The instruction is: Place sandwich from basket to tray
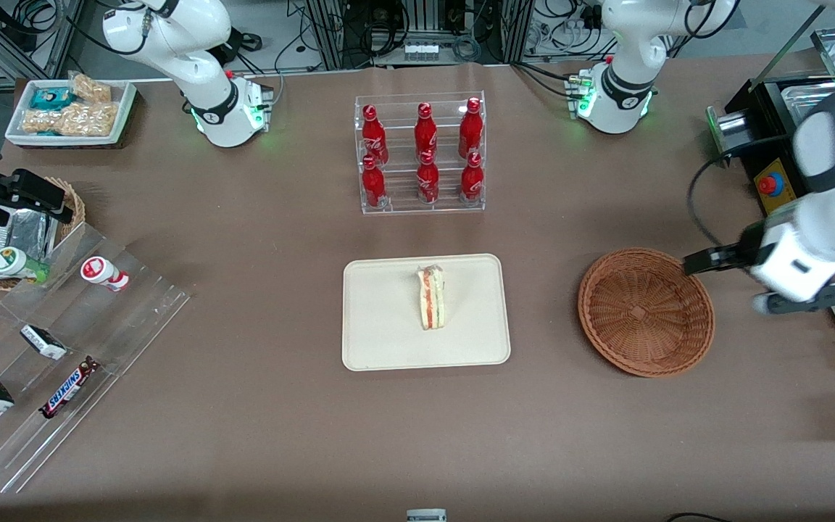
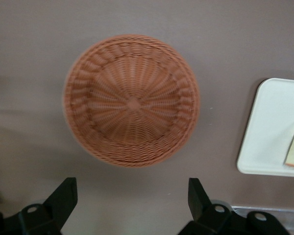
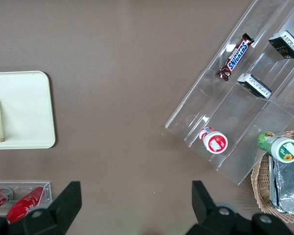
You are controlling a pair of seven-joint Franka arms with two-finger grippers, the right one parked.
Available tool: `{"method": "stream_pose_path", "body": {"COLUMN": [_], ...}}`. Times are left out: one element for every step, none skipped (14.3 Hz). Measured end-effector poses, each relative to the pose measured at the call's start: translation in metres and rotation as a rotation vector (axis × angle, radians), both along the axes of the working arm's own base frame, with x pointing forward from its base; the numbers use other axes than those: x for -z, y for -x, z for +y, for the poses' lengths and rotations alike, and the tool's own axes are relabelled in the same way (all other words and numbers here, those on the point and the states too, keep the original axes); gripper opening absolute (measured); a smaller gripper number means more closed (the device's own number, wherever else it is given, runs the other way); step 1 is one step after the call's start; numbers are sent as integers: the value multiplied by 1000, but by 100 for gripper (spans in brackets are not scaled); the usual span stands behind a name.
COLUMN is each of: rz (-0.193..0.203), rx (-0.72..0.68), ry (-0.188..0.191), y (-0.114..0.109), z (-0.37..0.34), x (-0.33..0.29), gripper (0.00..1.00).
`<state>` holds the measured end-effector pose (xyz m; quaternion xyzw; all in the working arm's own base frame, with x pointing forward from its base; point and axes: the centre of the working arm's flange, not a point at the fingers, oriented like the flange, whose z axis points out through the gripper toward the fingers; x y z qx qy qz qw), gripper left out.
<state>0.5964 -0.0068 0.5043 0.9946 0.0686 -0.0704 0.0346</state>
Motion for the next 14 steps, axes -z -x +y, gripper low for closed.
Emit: {"method": "stream_pose_path", "body": {"rz": [-10,-18,-27,-34,-41,-43,-38,-35,-38,-43,-45,-47,-51,-55], "rx": [-3,-4,-1,7,16,26,36,44,51,58,68,87,113,138], "ry": [3,4,4,4,5,5,6,6,6,5,-1,-18,-40,-58], "y": [5,10,14,18,21,24,27,31,36,40,46,51,56,60], "z": [11,15,13,9,4,-1,-6,-10,-14,-17,-22,-29,-40,-51], "x": [-10,-21,-31,-39,-45,-50,-53,-58,-65,-72,-79,-86,-91,-95], "gripper": [100,100,100,100,100,100,100,100,100,100,100,100,100,100]}}
